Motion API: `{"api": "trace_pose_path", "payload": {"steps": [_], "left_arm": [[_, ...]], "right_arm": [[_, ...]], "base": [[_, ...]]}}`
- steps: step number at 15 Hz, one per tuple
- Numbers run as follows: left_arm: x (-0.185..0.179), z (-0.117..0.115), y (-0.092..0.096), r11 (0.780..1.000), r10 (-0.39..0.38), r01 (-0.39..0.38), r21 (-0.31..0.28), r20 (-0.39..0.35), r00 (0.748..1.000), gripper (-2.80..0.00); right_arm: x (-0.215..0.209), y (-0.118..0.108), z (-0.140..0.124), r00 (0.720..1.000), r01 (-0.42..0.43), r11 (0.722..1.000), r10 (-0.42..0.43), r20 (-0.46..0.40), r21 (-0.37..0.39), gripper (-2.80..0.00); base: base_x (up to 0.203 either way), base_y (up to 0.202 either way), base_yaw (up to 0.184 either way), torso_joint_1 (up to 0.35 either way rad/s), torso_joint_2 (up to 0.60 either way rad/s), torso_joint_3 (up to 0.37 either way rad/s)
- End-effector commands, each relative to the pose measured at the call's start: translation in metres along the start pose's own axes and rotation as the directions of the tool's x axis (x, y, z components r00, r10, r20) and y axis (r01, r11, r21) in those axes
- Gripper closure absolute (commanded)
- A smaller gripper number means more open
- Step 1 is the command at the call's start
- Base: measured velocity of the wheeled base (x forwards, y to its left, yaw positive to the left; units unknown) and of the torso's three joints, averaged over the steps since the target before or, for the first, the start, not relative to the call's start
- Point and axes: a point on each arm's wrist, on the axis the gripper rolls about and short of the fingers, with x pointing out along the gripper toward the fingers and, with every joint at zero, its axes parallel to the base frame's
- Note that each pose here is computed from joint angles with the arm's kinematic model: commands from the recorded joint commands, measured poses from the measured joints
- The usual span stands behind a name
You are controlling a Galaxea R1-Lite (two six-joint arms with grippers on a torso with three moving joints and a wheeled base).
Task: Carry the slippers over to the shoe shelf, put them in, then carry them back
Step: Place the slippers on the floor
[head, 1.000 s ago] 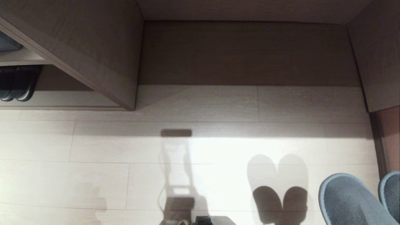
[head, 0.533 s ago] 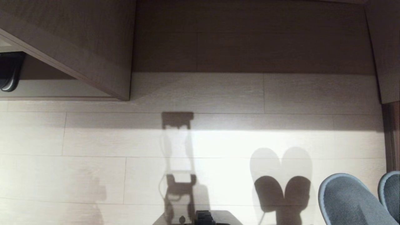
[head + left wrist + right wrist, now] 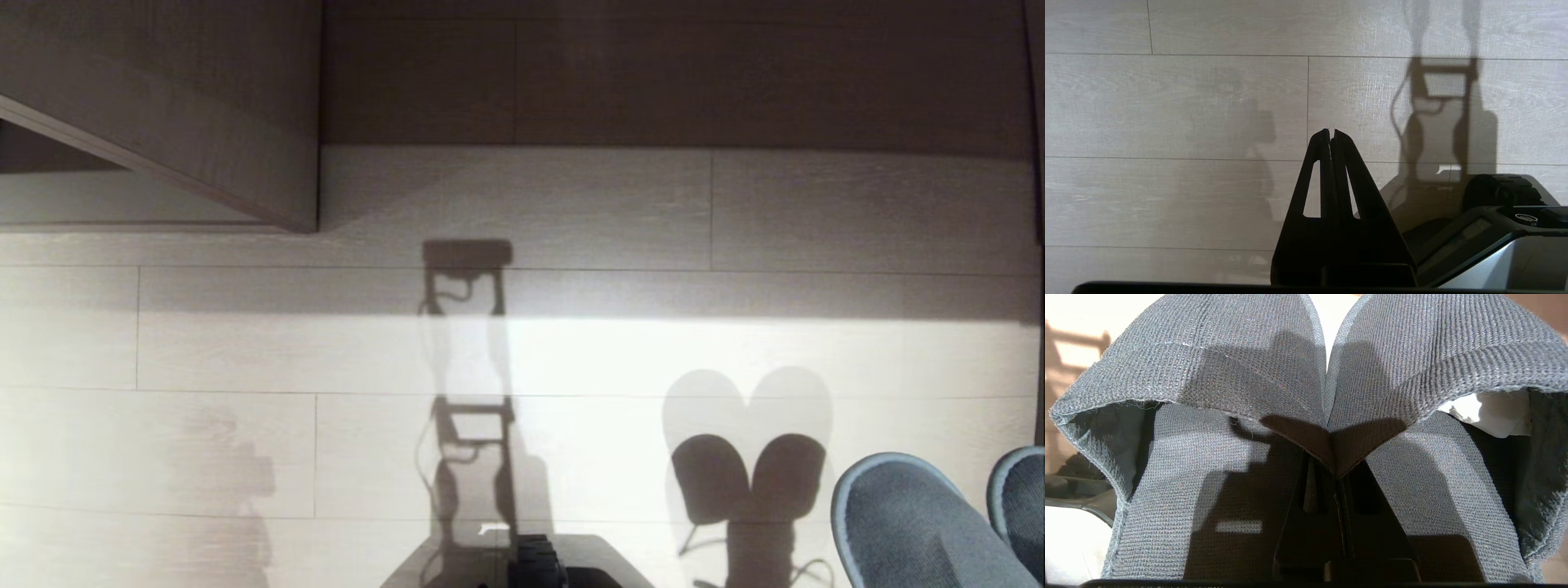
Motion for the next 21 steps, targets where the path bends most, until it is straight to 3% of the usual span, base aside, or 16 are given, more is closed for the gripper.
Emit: {"api": "trace_pose_path", "payload": {"steps": [1, 15, 21], "left_arm": [[0.0002, -0.0006, 0.0, 1.0, 0.0, 0.0, 0.0, -0.004, 1.0, 0.0], [0.0002, -0.0004, 0.0, 1.0, 0.001, -0.001, 0.0, -0.003, 1.0, 0.0], [0.0002, -0.0004, 0.0, 1.0, 0.0, 0.0, 0.0, -0.003, 1.0, 0.0]], "right_arm": [[0.0, 0.0, 0.0, 1.0, -0.001, 1.0, 0.001, 0.0, -0.001, 0.0], [0.0, 0.0, 0.0, 1.0, -0.001, 1.0, 0.001, 0.0, 0.002, 0.0], [-0.0008, -0.0003, 0.0037, 1.0, -0.001, 1.0, 0.001, 0.018, 0.004, 0.0]], "base": [[0.0, 0.0, 0.0, 0.004, 0.0, -0.196], [0.0, 0.0, 0.0, 0.003, 0.0, -0.193], [0.0, 0.0, 0.0, 0.001, 0.0, -0.026]]}}
